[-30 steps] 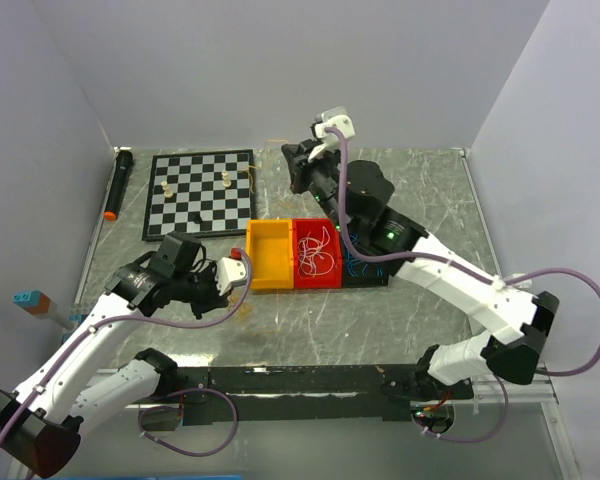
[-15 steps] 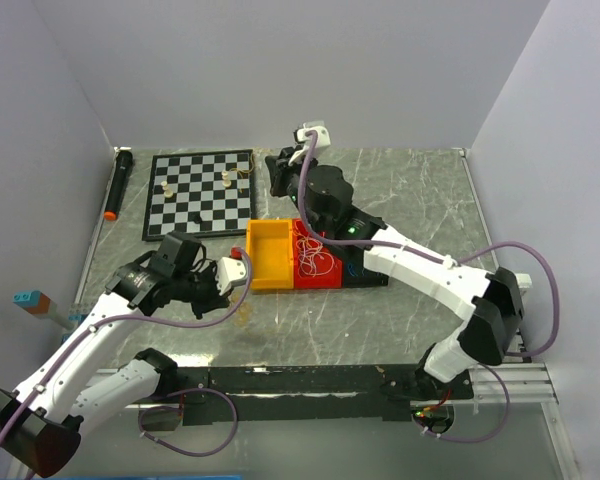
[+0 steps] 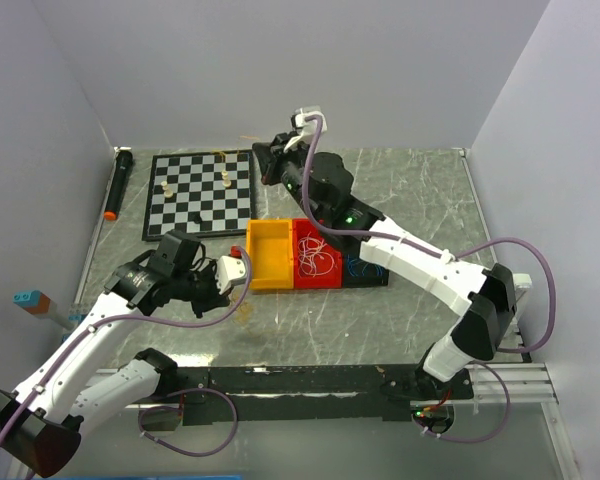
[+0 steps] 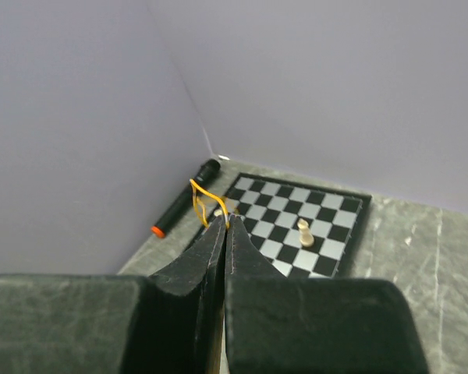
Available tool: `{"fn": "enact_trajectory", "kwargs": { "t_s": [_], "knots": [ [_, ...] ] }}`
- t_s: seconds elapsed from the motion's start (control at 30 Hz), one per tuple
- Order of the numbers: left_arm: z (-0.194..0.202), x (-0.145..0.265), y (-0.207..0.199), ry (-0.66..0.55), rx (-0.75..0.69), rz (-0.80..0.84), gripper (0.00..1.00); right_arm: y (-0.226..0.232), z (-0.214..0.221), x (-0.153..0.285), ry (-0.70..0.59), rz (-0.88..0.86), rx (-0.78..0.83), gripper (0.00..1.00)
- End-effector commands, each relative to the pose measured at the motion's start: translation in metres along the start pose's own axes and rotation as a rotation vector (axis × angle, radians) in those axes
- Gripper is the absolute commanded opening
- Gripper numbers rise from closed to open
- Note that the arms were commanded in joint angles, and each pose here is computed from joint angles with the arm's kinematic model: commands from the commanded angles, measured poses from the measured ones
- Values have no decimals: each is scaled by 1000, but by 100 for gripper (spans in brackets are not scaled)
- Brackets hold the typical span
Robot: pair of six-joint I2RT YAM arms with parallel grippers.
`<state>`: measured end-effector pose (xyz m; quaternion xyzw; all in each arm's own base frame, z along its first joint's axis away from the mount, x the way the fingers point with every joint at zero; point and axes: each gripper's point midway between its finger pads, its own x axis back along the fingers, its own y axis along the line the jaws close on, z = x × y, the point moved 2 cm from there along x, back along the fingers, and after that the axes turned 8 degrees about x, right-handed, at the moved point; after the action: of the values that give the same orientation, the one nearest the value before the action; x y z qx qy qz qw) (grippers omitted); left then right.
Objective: Untangle the cables
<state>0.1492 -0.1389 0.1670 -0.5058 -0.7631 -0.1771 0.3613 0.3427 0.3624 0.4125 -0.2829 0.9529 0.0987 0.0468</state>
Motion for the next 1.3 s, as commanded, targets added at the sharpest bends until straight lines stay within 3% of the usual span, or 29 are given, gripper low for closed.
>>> {"fn": "enact_trajectory", "kwargs": {
  "t_s": [0.0, 0.2, 0.4, 0.7, 0.97, 1.27],
  "knots": [
    [-15, 8, -2, -45, -20, 13, 1, 16, -21, -9, -64, -71, -15, 0],
    [-17, 11, -4, -52, -21, 13, 1, 12, 3, -12, -20, -42, -52, 0],
    [-16, 12, -4, -50, -23, 12, 1, -6, 54, -3, 63, 33, -56, 0],
    [-19, 14, -3, -57, -20, 9, 1, -40, 110, 31, 191, 185, -78, 0],
    [-24, 17, -3, -66, -19, 9, 1, -58, 117, 67, 204, 263, -122, 0],
    [-27, 15, -1, -73, 0, 15, 1, -47, 110, 79, 202, 206, -127, 0]
  ]
}}
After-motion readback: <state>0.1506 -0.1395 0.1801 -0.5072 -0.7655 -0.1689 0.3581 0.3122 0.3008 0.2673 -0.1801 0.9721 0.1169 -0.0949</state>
